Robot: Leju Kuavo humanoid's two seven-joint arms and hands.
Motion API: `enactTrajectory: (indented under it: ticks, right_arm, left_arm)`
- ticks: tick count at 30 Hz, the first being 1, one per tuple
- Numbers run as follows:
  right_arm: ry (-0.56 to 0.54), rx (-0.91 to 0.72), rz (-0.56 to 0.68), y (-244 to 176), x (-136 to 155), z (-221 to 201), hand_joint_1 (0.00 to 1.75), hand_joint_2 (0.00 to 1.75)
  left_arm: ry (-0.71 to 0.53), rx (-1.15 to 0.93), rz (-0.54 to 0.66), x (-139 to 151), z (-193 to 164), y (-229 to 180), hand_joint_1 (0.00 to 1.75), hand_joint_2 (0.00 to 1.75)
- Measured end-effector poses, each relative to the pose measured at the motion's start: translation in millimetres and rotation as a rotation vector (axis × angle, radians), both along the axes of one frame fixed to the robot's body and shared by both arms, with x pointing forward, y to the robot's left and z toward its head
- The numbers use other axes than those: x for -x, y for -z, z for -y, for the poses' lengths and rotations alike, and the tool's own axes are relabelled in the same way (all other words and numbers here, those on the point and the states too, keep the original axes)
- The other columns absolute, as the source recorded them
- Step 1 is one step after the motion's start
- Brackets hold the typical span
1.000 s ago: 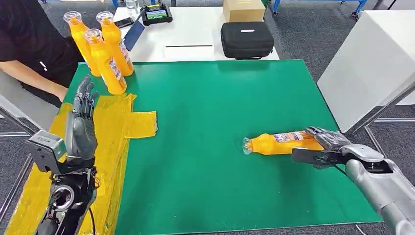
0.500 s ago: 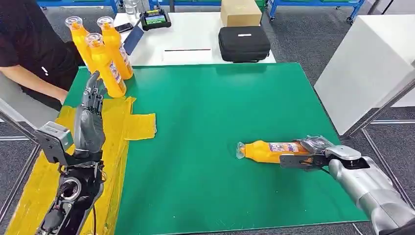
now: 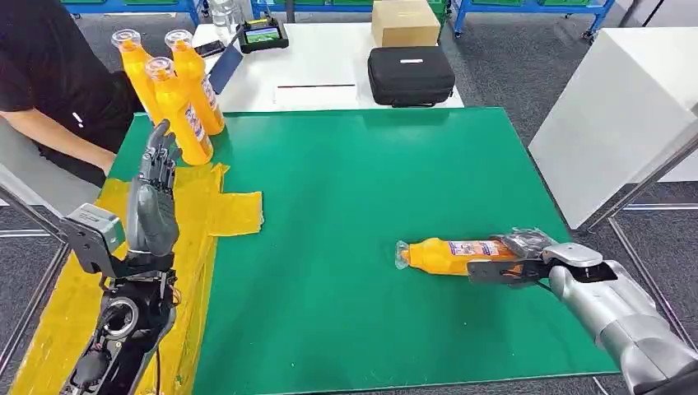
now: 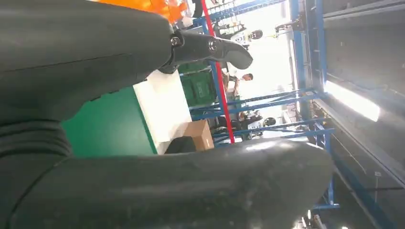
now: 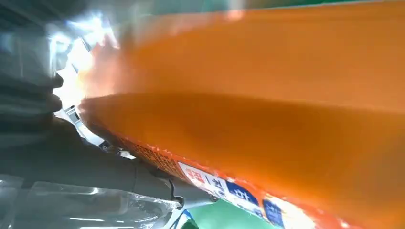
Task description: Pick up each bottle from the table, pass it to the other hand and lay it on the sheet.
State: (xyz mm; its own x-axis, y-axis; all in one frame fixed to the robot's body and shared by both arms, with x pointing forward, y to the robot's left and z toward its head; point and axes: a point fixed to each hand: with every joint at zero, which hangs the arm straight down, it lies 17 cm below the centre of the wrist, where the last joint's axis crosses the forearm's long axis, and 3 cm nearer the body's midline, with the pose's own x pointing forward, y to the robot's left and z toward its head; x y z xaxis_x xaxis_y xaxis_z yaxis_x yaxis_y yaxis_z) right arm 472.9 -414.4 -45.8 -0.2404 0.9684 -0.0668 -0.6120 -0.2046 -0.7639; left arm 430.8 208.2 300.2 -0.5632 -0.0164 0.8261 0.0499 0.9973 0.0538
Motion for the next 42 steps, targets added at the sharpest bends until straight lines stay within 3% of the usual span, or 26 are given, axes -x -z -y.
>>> enactTrajectory:
  ticks: [6, 7, 10, 14, 15, 18, 22, 26, 42]
  right_arm:
    - [0.01, -0.015, 0.0, 0, 0, 0, 1.75, 1.75]
    - [0.021, -0.035, 0.001, 0, 1, -2, 1.75, 1.75]
    - [0.108, -0.257, -0.007, -1, 6, -22, 1.75, 1.75]
    - [0.252, -0.822, -0.095, -26, 24, -94, 1.75, 1.75]
    - [0.264, -0.957, -0.078, -45, 24, -113, 1.75, 1.75]
    - [0.215, -1.166, 0.019, -111, 13, -148, 1.75, 1.75]
    - [0.14, -1.262, 0.118, -172, 5, -177, 1.75, 1.75]
    - [0.1, -1.309, 0.144, -193, 10, -197, 1.75, 1.75]
    - [0.081, -1.327, 0.185, -214, 1, -257, 1.75, 1.75]
  left_arm:
    - [0.0, 0.003, -0.001, 0, 0, 0, 0.0, 0.0]
    - [0.002, 0.008, -0.008, -1, 0, 1, 0.0, 1.75]
    - [0.069, 0.061, -0.127, -6, 4, 19, 0.0, 1.75]
    - [0.244, 0.235, -0.322, -1, 11, 53, 0.0, 1.75]
    - [0.271, 0.272, -0.341, 2, 11, 57, 0.0, 1.75]
    - [0.303, 0.319, -0.366, 6, 11, 63, 0.0, 1.75]
    - [0.324, 0.337, -0.365, 11, 14, 60, 0.0, 1.75]
    - [0.333, 0.341, -0.354, 12, 16, 55, 0.0, 1.75]
    - [0.368, 0.334, -0.329, 17, 23, 46, 0.0, 1.75]
